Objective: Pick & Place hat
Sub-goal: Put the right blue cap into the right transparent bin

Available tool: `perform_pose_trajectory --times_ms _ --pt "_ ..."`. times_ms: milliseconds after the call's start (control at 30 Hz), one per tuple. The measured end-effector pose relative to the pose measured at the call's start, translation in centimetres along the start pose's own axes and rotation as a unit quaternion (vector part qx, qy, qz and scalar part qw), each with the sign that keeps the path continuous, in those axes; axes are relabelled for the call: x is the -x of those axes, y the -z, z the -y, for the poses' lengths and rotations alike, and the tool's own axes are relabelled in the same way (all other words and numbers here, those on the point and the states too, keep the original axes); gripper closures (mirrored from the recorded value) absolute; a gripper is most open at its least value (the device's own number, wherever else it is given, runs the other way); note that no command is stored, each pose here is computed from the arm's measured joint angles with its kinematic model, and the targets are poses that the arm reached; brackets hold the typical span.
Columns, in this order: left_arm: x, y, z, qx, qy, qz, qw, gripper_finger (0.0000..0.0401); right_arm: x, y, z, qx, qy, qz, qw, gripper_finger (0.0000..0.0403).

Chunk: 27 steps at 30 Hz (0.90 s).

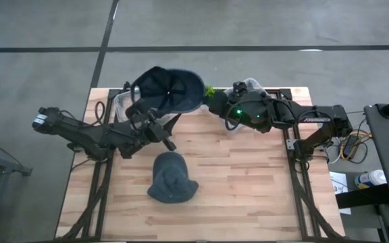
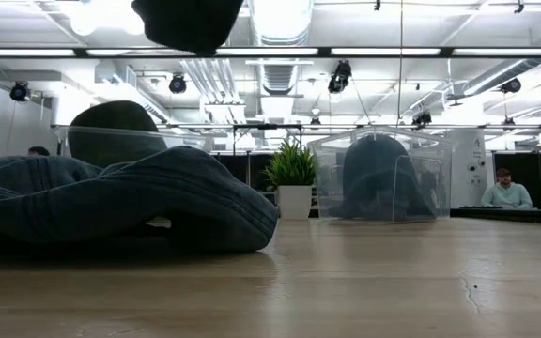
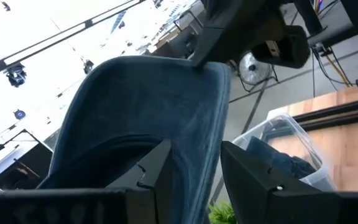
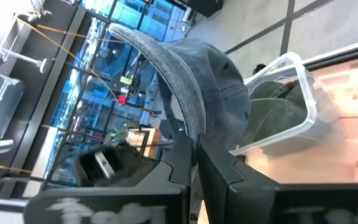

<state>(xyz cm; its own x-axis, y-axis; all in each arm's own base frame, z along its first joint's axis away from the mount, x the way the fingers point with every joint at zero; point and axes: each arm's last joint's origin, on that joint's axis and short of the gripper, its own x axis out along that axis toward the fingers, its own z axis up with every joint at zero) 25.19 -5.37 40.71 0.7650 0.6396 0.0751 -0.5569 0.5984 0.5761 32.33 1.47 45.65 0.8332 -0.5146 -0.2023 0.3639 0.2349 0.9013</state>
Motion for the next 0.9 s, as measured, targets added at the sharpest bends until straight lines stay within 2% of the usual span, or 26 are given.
perform_pose_trajectory --times_ms 733,900 --pt "-1.0 0.8 0.0 -0.014 -0.007 -0.018 1.000 0.0273 0.0 0.1 -0.2 -0.008 -0.011 -0.018 1.000 0.0392" --pt "-1.0 0.8 0.1 -0.014 -0.007 -0.019 1.000 0.0300 0.0 0.1 -0.2 -0.009 -0.013 -0.026 1.000 0.0392"
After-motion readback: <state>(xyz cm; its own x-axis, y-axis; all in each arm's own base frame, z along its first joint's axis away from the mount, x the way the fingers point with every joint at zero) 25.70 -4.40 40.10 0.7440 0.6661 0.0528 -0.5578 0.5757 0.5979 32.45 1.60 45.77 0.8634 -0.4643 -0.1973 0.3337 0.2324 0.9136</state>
